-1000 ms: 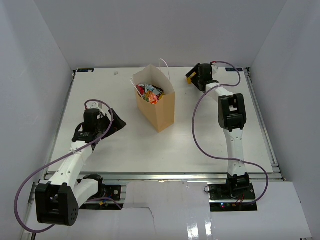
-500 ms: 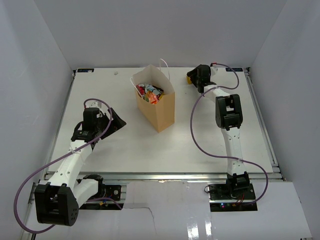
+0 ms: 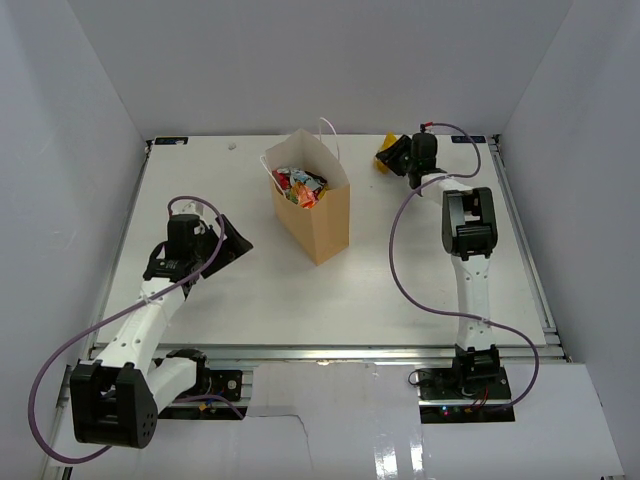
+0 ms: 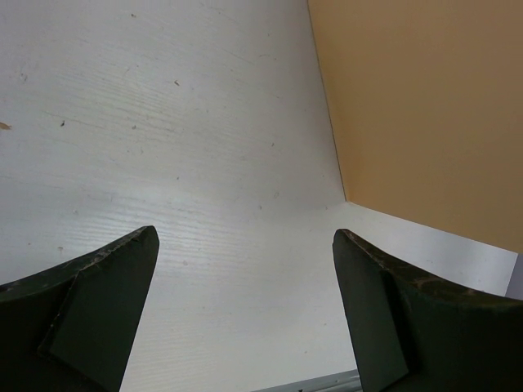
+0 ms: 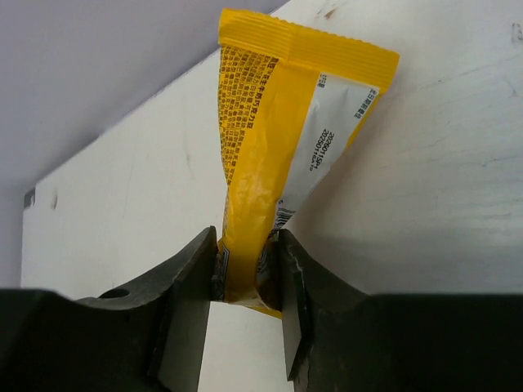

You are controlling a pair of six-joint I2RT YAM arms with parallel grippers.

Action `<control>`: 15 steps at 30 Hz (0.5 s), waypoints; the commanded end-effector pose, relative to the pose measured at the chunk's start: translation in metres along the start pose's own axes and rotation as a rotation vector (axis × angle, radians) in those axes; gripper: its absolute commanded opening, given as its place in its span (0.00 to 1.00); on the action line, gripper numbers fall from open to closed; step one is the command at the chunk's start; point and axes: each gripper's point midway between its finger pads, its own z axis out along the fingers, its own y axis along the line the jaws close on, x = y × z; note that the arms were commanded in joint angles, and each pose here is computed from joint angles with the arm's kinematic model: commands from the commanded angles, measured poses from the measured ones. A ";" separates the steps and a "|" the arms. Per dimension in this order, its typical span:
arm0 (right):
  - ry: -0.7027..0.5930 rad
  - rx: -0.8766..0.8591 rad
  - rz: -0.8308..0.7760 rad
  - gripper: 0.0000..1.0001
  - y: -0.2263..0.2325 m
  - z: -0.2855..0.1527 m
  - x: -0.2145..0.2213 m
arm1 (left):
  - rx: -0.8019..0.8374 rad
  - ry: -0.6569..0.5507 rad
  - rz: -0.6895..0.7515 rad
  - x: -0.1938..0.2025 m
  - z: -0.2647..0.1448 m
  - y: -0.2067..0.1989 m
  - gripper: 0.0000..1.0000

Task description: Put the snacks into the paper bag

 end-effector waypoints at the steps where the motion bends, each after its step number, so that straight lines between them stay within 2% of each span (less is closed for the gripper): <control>1: -0.003 -0.379 -0.279 0.15 0.095 -0.063 -0.062 | 0.057 -0.059 0.021 -0.019 -0.001 -0.015 0.98; 2: 0.012 -0.397 -0.306 0.14 0.087 -0.073 -0.062 | 0.062 -0.064 0.029 -0.020 0.000 -0.016 0.98; 3: 0.056 -0.489 -0.338 0.13 0.100 -0.091 -0.058 | 0.070 -0.073 0.036 -0.022 0.001 -0.017 0.98; 5: 0.039 -0.632 -0.435 0.10 0.127 -0.126 -0.077 | 0.081 -0.077 0.047 -0.023 0.003 -0.019 0.98; 6: 0.103 -0.742 -0.490 0.09 0.137 -0.146 -0.064 | 0.083 -0.078 0.061 -0.024 0.005 -0.019 0.98; 8: 0.080 -0.840 -0.601 0.10 0.163 -0.181 -0.074 | 0.091 -0.078 0.077 -0.026 0.007 -0.021 0.98; 9: 0.130 -0.911 -0.636 0.10 0.168 -0.199 -0.064 | 0.097 -0.079 0.091 -0.027 0.009 -0.022 0.98; 12: 0.106 -1.017 -0.797 0.11 0.213 -0.255 -0.070 | 0.116 -0.082 0.109 -0.029 0.012 -0.025 0.98; 13: 0.067 -1.045 -0.901 0.11 0.223 -0.264 -0.073 | 0.121 -0.082 0.116 -0.030 0.013 -0.026 0.98; 15: 0.094 -1.047 -0.952 0.11 0.245 -0.282 -0.065 | 0.142 -0.087 0.123 -0.031 0.013 -0.030 0.98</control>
